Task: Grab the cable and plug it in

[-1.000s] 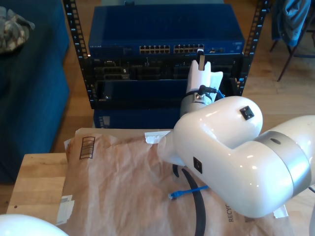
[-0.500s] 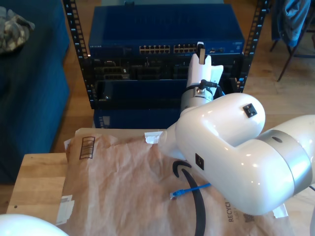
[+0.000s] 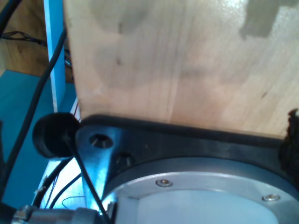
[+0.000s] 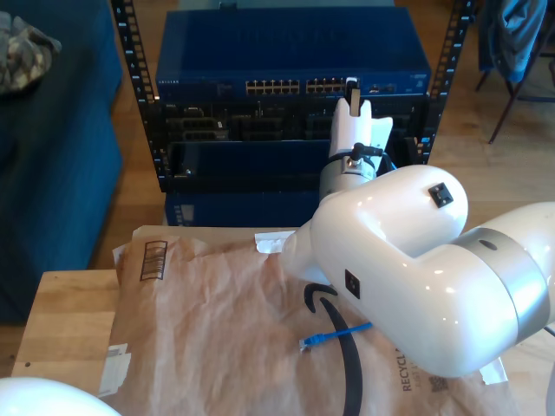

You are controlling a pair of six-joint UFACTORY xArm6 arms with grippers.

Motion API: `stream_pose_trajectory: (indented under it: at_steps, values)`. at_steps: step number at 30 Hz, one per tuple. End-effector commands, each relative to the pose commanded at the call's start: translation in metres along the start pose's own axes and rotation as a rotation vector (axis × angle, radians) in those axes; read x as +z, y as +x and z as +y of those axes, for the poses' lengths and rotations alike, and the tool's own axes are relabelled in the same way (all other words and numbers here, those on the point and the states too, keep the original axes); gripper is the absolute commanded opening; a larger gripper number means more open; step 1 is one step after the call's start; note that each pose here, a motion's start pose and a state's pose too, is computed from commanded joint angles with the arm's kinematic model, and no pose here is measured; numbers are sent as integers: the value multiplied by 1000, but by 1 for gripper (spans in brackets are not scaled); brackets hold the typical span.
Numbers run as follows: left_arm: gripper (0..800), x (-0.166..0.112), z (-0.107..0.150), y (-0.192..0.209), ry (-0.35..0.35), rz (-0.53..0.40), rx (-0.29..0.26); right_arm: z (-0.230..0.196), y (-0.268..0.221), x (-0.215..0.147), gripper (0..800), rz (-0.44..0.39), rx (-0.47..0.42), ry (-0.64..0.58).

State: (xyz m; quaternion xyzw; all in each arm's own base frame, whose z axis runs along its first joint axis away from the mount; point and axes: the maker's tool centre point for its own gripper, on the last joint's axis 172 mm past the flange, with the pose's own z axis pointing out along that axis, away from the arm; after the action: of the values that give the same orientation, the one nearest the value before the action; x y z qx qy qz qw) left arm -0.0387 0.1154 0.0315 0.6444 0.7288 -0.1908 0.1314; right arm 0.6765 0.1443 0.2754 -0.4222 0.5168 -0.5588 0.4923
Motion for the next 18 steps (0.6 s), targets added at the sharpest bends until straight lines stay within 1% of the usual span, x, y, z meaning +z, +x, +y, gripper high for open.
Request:
stream_pose_trajectory:
  at_steps: [18]
  values:
    - [800, 0, 0, 0, 0, 0, 0, 1, 10, 4, 1, 15, -2, 1]
